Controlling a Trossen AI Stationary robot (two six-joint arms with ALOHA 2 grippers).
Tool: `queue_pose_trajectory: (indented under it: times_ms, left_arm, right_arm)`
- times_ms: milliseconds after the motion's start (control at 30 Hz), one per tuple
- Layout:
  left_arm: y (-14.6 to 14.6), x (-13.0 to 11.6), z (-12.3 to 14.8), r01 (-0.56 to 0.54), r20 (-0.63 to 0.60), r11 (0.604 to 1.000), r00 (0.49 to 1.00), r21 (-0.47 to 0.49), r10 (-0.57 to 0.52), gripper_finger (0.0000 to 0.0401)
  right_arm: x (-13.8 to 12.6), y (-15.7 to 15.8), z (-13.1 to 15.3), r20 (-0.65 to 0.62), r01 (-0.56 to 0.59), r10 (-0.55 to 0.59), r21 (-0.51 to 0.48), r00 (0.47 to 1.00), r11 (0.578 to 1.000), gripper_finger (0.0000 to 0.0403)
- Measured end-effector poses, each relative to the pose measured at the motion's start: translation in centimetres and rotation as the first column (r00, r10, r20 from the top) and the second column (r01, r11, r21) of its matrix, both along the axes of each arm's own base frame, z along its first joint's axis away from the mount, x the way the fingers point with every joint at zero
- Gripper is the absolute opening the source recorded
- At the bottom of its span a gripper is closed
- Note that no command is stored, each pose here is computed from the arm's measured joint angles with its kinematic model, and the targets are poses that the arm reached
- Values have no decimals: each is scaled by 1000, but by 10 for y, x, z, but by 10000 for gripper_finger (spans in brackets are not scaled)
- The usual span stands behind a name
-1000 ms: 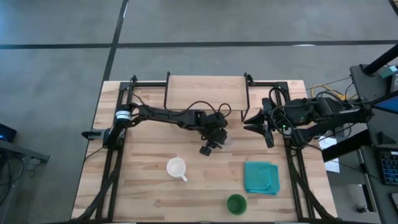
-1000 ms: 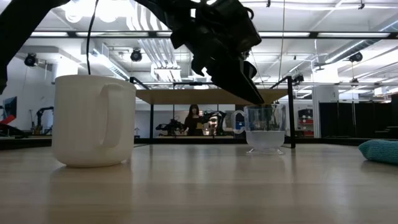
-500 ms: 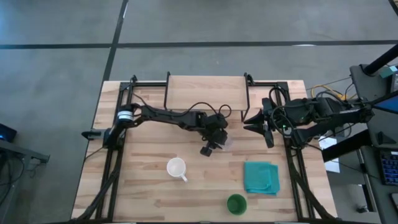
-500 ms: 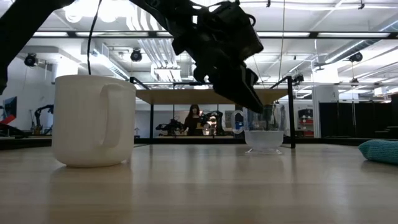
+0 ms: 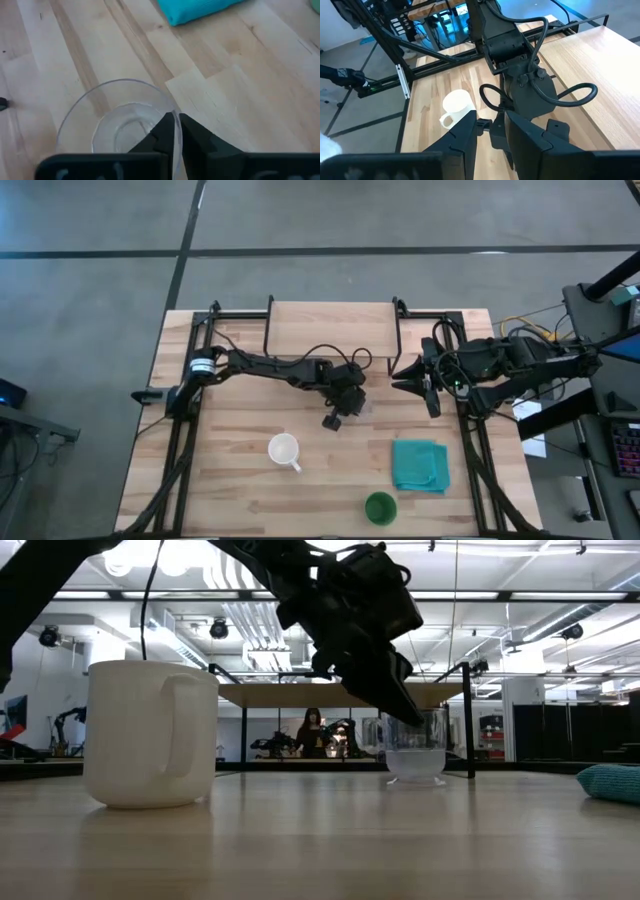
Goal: Stack small to large cups/mugs on shelf
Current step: Put the transparent mug on the shelf
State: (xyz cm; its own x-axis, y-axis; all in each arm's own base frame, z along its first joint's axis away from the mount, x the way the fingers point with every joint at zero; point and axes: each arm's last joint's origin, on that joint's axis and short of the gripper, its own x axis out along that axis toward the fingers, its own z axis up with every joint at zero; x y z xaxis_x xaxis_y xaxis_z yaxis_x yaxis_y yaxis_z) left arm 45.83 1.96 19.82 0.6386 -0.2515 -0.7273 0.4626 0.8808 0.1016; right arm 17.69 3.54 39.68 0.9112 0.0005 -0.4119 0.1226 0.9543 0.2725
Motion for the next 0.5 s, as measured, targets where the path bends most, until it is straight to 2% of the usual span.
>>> queue_pose_trajectory:
  times_ms: [233,367,500]
  left_arm:
    - [-1,-9,19,-41,-76,998,996,56,45,1]
    - [-2,-20,53,-50,-42,997,998,50,52,0]
    - [-2,-36,96,-109,34,994,994,1,109,0]
  right_arm:
    - [0,0,0,-1,-2,2,-3,1000,1000,96]
    - [0,0,0,-1,-2,2,-3,1000,1000,96]
    - [0,0,0,-1,-1,1,-3,1000,1000,96]
